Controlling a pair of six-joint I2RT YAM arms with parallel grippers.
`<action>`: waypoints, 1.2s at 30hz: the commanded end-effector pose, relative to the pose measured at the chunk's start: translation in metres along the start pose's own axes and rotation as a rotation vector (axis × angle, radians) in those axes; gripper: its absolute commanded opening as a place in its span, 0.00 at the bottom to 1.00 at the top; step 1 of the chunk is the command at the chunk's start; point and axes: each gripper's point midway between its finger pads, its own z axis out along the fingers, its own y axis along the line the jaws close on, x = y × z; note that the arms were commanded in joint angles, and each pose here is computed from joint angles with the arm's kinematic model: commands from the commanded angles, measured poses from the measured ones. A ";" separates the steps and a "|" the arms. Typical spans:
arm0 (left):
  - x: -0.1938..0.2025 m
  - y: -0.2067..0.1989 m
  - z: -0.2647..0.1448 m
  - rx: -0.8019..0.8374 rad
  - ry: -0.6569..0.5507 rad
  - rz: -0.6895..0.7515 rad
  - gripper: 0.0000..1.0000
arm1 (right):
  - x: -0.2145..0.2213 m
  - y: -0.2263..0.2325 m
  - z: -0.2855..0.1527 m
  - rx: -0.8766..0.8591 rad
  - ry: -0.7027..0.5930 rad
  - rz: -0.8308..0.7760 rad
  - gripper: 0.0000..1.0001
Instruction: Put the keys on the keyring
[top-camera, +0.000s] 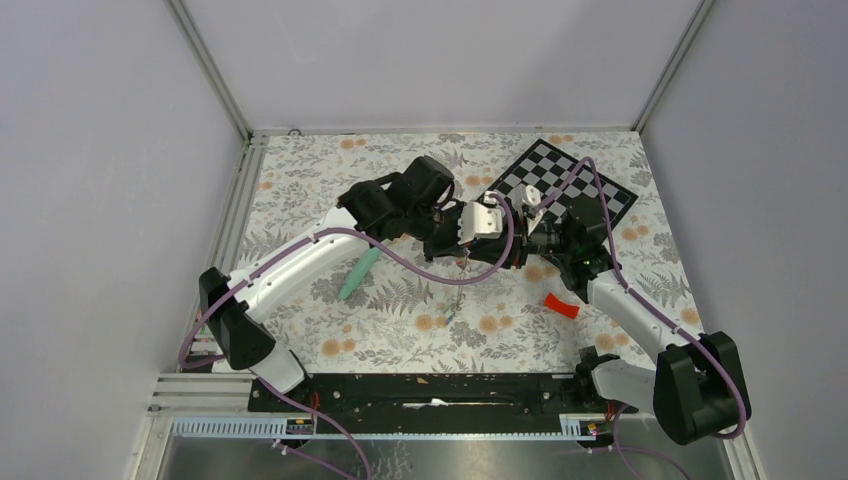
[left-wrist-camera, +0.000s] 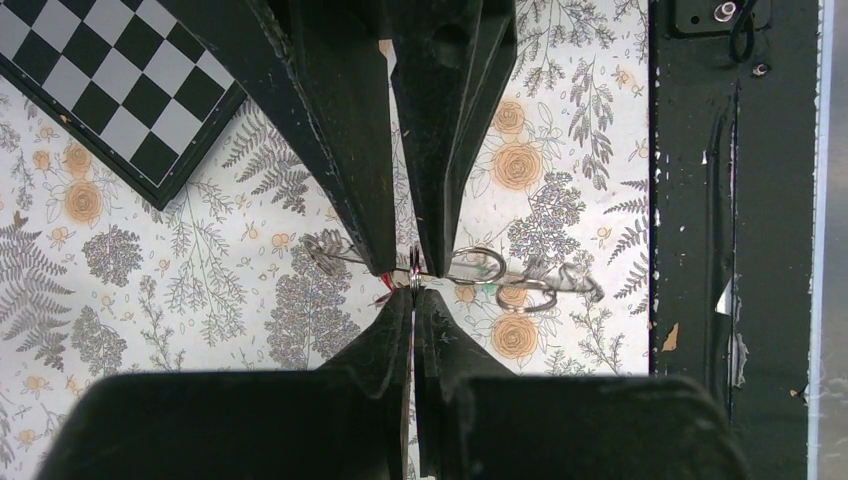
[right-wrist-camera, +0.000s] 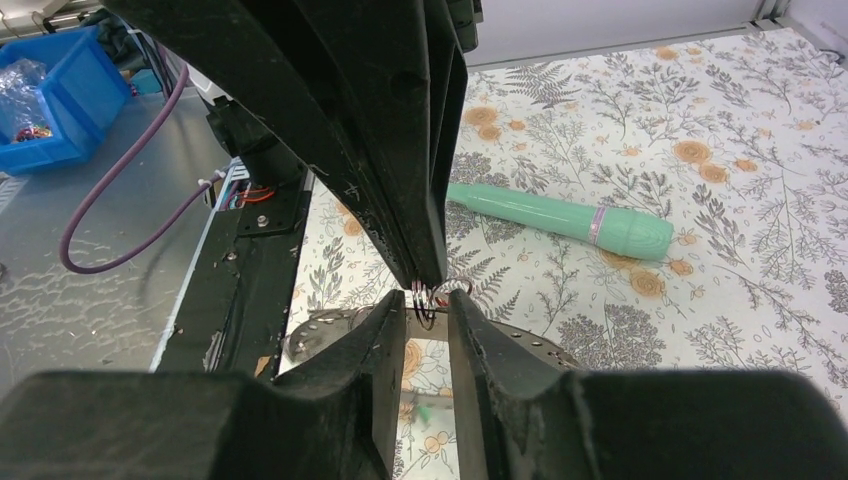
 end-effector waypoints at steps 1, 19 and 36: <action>-0.036 0.002 -0.016 -0.014 -0.111 0.043 0.00 | -0.001 -0.001 0.003 -0.002 -0.004 -0.028 0.27; -0.035 0.014 -0.036 -0.010 -0.251 0.043 0.34 | -0.057 0.007 0.006 -0.026 -0.118 -0.006 0.00; -0.035 0.013 -0.052 -0.009 -0.414 0.192 0.41 | -0.068 0.016 0.006 -0.073 -0.136 0.007 0.00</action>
